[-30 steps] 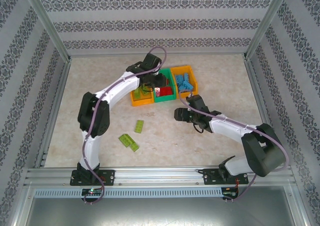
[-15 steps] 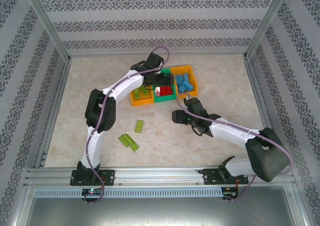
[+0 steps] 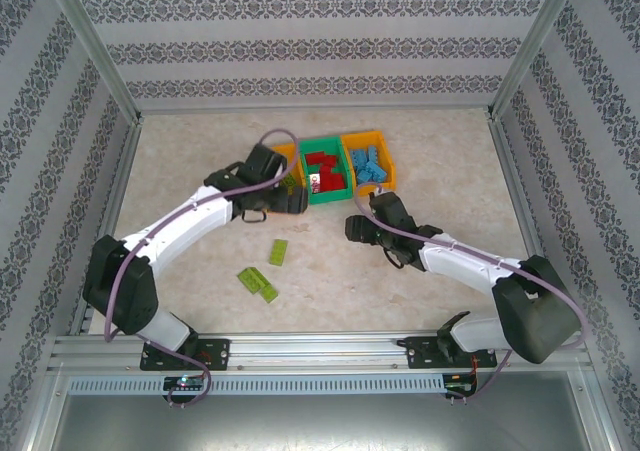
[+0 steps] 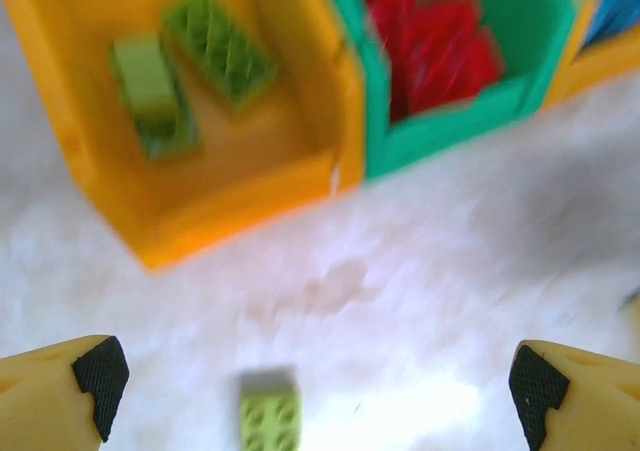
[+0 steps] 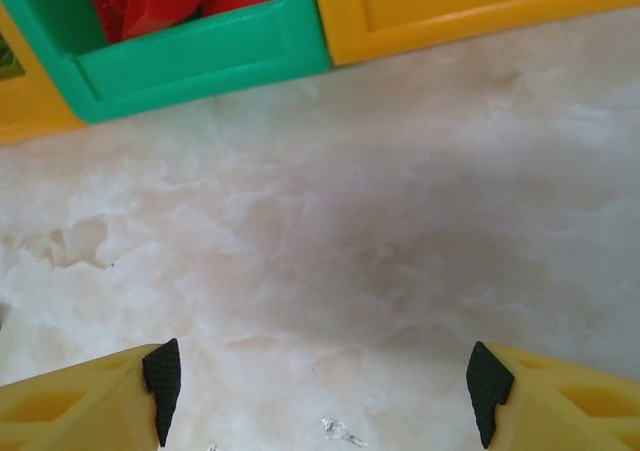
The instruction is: Sort the legos into containers by color
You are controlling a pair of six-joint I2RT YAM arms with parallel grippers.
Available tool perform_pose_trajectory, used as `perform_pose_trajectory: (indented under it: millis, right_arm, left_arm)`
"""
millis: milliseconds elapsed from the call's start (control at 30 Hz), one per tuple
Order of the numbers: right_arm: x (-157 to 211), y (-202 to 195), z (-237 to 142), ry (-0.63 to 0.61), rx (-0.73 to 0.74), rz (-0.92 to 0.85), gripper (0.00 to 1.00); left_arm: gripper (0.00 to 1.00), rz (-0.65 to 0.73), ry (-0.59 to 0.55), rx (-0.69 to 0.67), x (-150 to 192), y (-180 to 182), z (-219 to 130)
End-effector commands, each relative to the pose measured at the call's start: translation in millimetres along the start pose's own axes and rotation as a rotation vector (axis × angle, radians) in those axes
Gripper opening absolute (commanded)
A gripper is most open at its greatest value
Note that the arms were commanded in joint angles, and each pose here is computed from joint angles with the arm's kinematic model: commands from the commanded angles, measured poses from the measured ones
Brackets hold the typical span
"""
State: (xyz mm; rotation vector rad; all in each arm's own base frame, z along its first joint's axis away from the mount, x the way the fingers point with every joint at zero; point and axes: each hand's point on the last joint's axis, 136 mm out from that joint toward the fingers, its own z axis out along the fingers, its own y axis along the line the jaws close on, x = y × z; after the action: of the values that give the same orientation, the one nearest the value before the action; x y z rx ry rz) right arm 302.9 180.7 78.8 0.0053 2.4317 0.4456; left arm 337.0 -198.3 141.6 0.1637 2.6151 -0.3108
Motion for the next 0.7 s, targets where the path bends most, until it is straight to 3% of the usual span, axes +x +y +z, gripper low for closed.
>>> perform_pose_trajectory:
  millis: [0,167,433,667]
  right_arm:
    - [-3.4,-7.4,-6.6,-0.022,0.016,0.022,0.79]
    - [-2.7,-12.7,-9.5,-0.023,0.021,0.043,0.79]
    - [2.3,-21.4,-12.6,-0.023,0.041,0.055,0.79]
    - [5.6,-33.6,-17.4,-0.03,0.062,0.069,0.8]
  left_arm:
    - [1.0,0.045,0.145,-0.104,61.1,17.0,17.1]
    - [0.98,0.021,0.207,-0.121,95.4,25.4,34.6]
    - [0.86,0.071,0.294,-0.132,113.1,16.5,58.2]
    - [0.62,0.073,0.318,-0.136,114.2,13.1,71.6]
